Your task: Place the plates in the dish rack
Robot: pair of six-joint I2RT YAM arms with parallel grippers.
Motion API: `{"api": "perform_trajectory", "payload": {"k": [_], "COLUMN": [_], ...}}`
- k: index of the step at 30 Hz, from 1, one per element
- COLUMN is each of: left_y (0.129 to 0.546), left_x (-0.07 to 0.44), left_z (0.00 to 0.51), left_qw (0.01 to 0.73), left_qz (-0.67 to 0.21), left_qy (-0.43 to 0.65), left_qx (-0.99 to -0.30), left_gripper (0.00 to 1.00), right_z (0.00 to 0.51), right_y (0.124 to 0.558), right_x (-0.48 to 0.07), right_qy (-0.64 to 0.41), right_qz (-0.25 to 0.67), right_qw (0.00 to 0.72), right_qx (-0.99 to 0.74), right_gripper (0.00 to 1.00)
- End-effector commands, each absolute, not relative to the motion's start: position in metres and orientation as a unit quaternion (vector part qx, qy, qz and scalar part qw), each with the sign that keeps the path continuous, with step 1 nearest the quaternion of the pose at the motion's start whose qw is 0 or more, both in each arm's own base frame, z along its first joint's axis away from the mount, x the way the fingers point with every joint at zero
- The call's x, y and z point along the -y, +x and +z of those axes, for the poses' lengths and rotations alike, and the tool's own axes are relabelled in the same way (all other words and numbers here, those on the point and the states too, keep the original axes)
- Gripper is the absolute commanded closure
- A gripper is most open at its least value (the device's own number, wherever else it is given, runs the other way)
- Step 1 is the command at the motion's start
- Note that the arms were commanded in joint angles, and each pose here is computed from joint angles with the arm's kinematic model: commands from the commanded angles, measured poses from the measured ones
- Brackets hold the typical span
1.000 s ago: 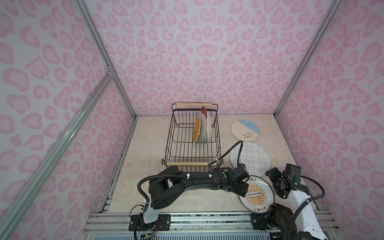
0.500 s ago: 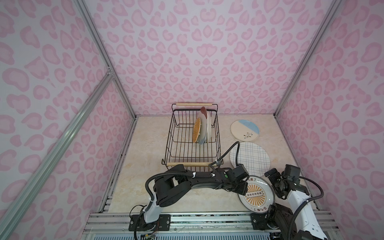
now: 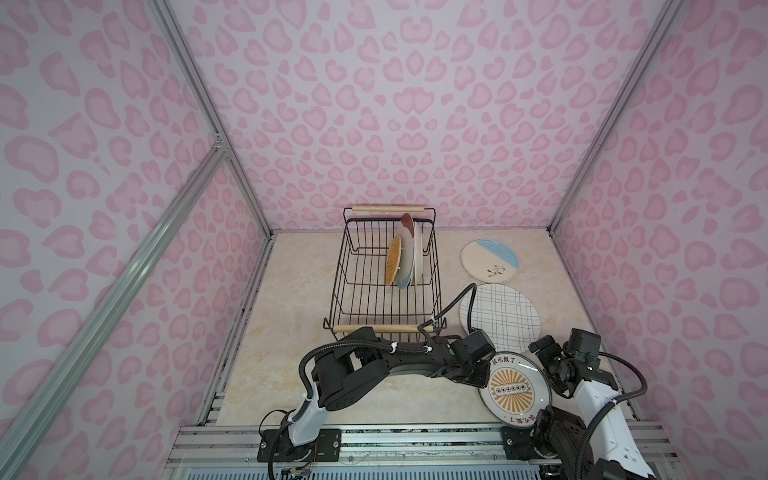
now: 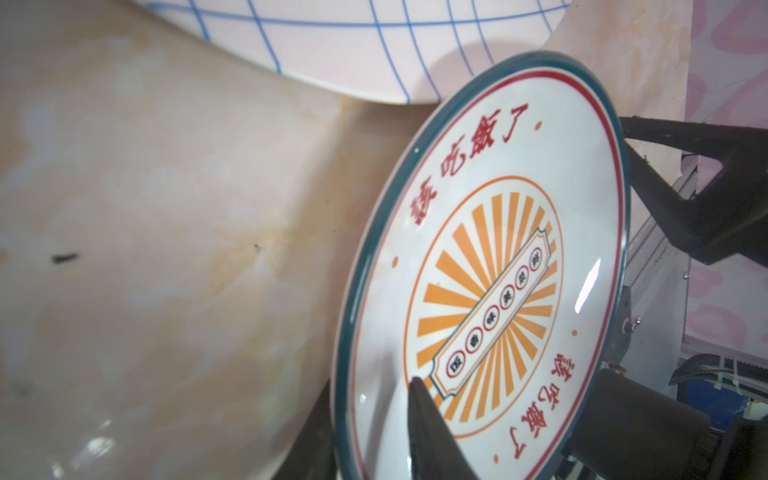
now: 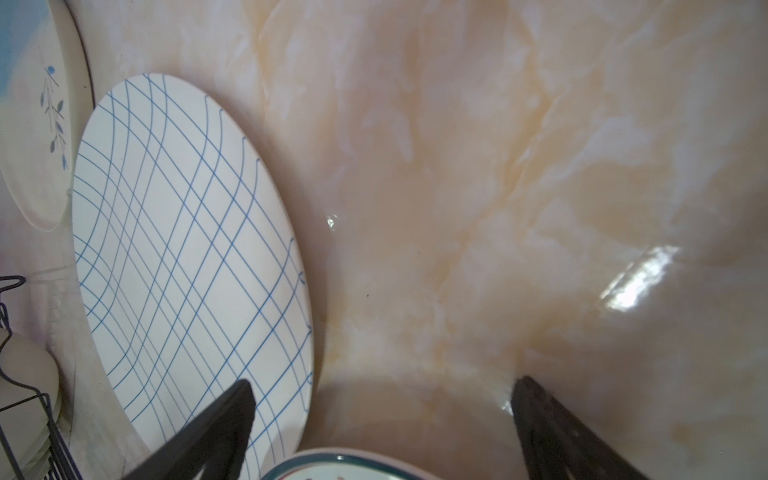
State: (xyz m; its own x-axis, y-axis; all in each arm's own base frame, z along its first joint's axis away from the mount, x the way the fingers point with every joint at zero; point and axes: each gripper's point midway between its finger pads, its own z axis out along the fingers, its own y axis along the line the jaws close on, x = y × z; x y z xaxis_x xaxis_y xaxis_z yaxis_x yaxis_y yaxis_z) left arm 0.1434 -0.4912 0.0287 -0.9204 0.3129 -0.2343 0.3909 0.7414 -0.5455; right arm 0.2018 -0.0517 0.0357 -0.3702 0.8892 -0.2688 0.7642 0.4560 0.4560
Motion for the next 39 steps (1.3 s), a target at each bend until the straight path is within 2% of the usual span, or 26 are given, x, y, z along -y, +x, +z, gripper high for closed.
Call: {"api": "perform_trajectory", "payload": {"k": [1,3,5,13,22,29,34,39], "left_y": [0.145,0.146,0.148,0.162,0.181,0.212,0.242,0.275], "left_x": [0.502,0.505,0.507,0.511,0.502,0.486,0.468,0.438], "left_z": [0.038,0.047,0.056,0.117,0.157,0.188,0.231,0.278], "left_qw": [0.067,0.07,0.079,0.148,0.207,0.252,0.297,0.337], "left_qz": [-0.332,-0.34,-0.348,-0.354,-0.328,-0.304,-0.303,-0.317], "left_qy": [0.185,0.184,0.182,0.185,0.184,0.162,0.144,0.112], "left_qx": [-0.922,-0.92,-0.916,-0.905,-0.903,-0.904,-0.894,-0.879], "left_gripper": [0.83,0.93,0.97,0.97,0.97,0.96,0.96,0.96], "right_z": [0.034,0.036,0.04,0.065,0.132,0.179,0.221,0.244], "right_y": [0.201,0.203,0.205,0.219,0.24,0.255,0.264,0.27], "right_x": [0.05,0.05,0.05,0.055,0.062,0.064,0.065,0.054], "right_qy": [0.505,0.504,0.504,0.495,0.458,0.431,0.404,0.374], "right_qz": [0.133,0.135,0.138,0.149,0.162,0.185,0.197,0.224], "right_qw": [0.242,0.246,0.252,0.29,0.389,0.457,0.508,0.526], "right_qx": [-0.818,-0.816,-0.814,-0.805,-0.783,-0.756,-0.735,-0.73], "right_gripper": [0.03,0.03,0.03,0.03,0.02,0.02,0.02,0.02]}}
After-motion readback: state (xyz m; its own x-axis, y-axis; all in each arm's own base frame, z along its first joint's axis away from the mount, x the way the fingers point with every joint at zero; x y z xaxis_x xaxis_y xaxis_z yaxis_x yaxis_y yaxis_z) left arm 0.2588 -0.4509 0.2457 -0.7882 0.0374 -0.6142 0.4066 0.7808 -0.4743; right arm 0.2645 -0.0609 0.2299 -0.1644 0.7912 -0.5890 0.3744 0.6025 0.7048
